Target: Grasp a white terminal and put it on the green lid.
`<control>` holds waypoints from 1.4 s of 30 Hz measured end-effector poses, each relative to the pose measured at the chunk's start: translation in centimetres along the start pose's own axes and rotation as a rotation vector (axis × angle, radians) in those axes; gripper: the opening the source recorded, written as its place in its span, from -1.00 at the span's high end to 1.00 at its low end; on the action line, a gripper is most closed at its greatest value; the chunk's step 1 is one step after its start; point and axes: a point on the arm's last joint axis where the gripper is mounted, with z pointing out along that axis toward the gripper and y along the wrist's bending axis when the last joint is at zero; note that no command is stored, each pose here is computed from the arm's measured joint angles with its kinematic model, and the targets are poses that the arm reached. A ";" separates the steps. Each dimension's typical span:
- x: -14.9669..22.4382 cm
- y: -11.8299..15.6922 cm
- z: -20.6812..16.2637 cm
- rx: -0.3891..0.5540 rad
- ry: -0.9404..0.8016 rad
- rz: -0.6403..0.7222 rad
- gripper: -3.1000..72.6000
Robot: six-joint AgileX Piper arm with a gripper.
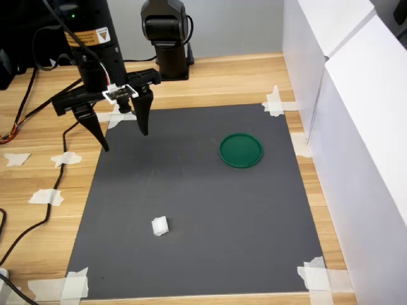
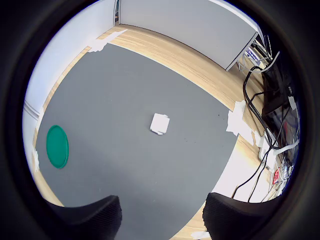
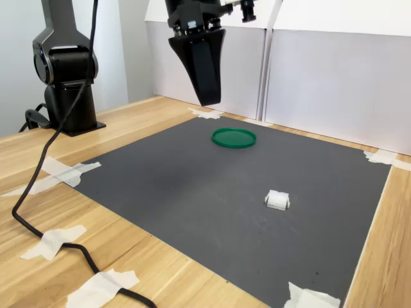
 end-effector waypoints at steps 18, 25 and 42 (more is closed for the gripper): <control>-3.5 -2.3 1.0 -0.080 -0.009 0.020 -0.97; -5.2 -1.4 4.0 -0.104 0.068 -0.011 -0.96; -6.6 -0.4 10.7 -0.105 0.109 -0.012 -0.92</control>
